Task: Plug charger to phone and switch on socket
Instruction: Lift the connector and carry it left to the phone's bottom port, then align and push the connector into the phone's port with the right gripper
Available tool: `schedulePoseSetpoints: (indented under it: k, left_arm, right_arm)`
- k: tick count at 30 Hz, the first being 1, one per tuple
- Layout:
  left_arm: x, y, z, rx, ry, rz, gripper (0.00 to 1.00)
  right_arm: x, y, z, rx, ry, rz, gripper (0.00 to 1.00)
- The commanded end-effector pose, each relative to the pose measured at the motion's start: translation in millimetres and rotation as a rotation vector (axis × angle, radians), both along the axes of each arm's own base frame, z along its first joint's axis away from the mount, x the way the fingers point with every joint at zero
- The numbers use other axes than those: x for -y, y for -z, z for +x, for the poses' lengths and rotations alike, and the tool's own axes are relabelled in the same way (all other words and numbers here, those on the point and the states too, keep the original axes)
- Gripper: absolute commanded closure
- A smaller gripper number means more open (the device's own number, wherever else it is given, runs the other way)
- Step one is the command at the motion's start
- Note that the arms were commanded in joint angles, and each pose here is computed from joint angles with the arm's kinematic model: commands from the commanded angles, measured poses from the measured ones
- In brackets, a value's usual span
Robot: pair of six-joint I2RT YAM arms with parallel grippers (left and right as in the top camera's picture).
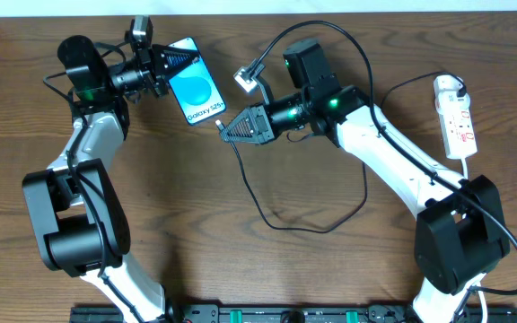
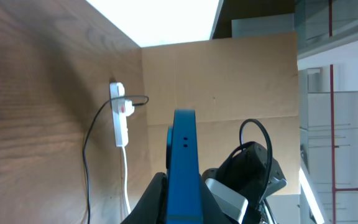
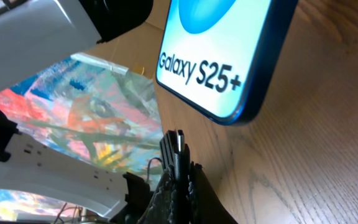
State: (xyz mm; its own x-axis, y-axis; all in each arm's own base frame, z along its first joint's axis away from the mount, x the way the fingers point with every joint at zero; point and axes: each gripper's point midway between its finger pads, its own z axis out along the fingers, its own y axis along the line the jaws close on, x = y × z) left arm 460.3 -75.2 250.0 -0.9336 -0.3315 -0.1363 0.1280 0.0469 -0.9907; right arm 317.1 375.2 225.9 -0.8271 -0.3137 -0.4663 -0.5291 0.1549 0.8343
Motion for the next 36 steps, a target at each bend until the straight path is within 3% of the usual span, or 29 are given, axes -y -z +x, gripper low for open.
schedulePoseSetpoints:
  k: [1, 16, 36]
  left_arm:
    - [-2, -11, 5, 0.039, -0.025, 0.008, 0.93]
    - [-4, -43, 7, 0.115, -0.068, -0.029, 0.93]
    - [-3, -44, 5, 0.115, -0.061, -0.028, 0.93]
  right_arm:
    - [-3, -7, -2, -0.053, 0.0, 0.01, 0.99]
    - [-9, -16, 7, -0.123, -0.065, 0.125, 0.99]
    - [1, -22, 7, -0.113, -0.124, 0.178, 0.99]
